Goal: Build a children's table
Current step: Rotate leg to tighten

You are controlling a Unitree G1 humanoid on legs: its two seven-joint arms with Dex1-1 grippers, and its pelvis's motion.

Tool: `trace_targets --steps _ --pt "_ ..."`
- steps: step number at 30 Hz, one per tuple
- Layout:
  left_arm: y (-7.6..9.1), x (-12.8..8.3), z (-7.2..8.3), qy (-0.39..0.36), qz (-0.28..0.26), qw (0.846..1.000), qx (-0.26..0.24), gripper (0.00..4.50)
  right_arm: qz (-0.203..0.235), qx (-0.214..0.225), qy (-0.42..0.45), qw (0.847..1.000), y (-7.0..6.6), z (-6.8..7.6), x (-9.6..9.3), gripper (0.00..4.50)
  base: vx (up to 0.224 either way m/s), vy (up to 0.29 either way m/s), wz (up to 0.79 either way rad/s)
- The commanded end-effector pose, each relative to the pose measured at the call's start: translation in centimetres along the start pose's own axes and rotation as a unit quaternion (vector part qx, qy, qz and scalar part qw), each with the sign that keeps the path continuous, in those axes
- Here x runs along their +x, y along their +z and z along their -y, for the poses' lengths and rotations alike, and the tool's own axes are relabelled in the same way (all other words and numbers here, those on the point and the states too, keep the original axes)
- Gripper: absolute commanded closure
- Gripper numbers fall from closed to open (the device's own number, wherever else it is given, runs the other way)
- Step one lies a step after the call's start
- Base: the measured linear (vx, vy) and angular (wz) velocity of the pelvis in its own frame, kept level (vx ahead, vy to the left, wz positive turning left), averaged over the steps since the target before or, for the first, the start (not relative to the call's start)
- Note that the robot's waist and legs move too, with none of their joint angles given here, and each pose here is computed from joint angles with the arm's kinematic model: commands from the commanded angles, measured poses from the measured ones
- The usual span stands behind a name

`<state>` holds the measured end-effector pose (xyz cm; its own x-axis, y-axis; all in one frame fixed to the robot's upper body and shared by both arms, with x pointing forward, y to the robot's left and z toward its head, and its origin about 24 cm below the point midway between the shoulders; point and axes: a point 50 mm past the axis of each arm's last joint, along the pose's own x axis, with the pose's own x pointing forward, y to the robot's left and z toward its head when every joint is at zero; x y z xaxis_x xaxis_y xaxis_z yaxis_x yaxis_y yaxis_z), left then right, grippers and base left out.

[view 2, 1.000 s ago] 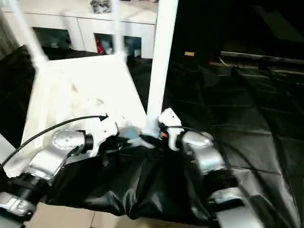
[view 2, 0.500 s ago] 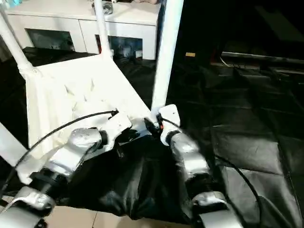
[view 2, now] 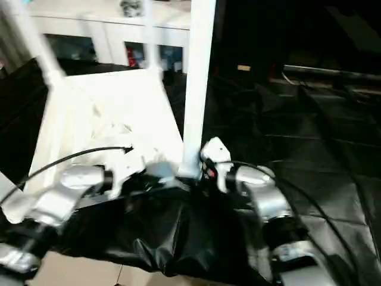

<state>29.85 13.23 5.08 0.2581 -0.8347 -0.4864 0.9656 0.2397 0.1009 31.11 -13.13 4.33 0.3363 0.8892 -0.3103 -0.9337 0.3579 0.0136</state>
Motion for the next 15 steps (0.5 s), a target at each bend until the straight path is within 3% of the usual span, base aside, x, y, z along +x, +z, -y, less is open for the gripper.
trace_targets --steps 1,5,7,15 --pt "1.0 -0.08 0.62 -0.041 0.026 0.999 0.017 4.5 -0.006 -0.014 0.026 1.0 0.2 -0.24 -0.19 0.69 0.0 0.0 0.0" --pt "0.76 -0.54 0.77 -0.06 0.015 0.998 0.017 4.5 -0.015 -0.016 0.06 0.998 0.24 -0.51 -0.36 0.95 0.0 0.0 0.0" --pt "0.69 -0.63 0.72 -0.061 0.013 0.998 0.017 4.5 -0.017 -0.016 0.065 0.998 0.24 -0.53 -0.4 1.33 0.0 0.0 0.0" --pt "0.44 -0.78 0.35 -0.042 0.011 0.999 0.014 4.5 -0.011 -0.004 0.081 0.997 0.12 -1.0 -0.14 1.68 0.0 0.0 0.0"
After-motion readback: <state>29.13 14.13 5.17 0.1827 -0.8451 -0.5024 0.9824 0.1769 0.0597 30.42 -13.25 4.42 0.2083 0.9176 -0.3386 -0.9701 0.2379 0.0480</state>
